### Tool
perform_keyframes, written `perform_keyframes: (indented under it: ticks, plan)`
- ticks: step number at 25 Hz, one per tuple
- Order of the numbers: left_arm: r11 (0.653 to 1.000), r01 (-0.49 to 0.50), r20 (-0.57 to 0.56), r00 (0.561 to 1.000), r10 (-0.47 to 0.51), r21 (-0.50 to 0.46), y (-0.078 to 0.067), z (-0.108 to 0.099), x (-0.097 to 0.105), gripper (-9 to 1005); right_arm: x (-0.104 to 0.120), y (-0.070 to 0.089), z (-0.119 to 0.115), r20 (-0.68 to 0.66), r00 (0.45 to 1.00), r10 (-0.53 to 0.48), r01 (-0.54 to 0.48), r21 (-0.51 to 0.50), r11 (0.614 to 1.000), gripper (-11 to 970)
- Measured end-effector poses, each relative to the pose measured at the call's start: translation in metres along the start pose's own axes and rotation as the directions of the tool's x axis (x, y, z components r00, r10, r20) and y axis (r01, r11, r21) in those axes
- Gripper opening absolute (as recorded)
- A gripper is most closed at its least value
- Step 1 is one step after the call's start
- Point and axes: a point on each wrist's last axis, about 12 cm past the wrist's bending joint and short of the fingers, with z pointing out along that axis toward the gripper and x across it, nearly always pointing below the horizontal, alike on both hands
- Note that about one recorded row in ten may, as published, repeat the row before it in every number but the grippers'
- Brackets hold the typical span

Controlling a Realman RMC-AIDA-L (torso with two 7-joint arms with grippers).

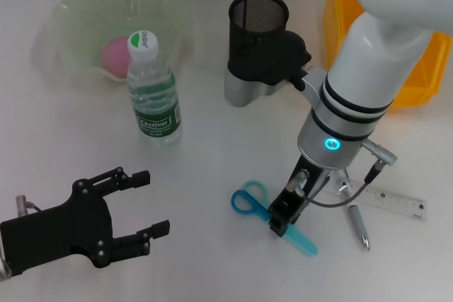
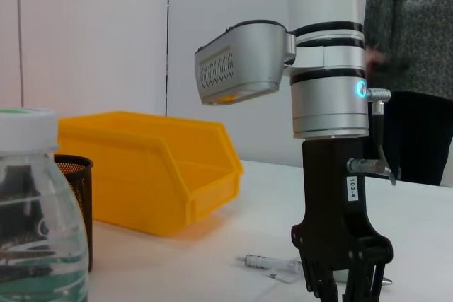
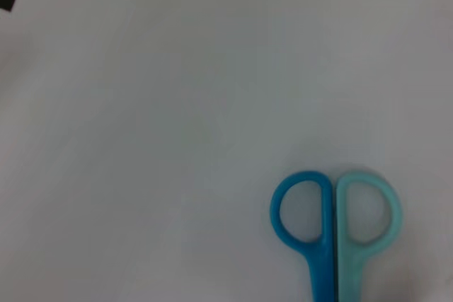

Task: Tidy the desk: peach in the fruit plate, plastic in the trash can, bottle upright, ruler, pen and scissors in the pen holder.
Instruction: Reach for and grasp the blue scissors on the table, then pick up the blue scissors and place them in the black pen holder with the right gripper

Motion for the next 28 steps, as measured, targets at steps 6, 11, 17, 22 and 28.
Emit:
perform_keyframes:
  ticks: [6,11,17,22,28]
  plan:
    - [1.0,0.0,0.0,1.0,0.0,-0.002,0.0,0.0,0.0,724,0.0,0.001,0.001,-0.008,1.0,-0.011,0.011,0.009,1.0,264]
    - [1.0,0.0,0.0,1.0,0.0,-0.003,0.0,0.0,0.0,723,0.0,0.002,0.002,-0.011,1.0,-0.022,0.022,0.015,1.0,263]
    - [1.0,0.0,0.0,1.0,0.0,-0.004,0.0,0.0,0.0,721,0.0,0.003,0.003,-0.015,1.0,-0.028,0.028,0.021,0.999,195]
    - [1.0,0.0,0.0,1.0,0.0,-0.004,0.0,0.0,0.0,720,-0.001,0.005,0.002,-0.005,0.999,-0.037,0.037,0.02,0.999,195]
    - [1.0,0.0,0.0,1.0,0.0,-0.004,0.0,0.0,0.0,719,-0.002,0.011,-0.01,0.063,0.997,-0.054,0.054,-0.001,0.999,195]
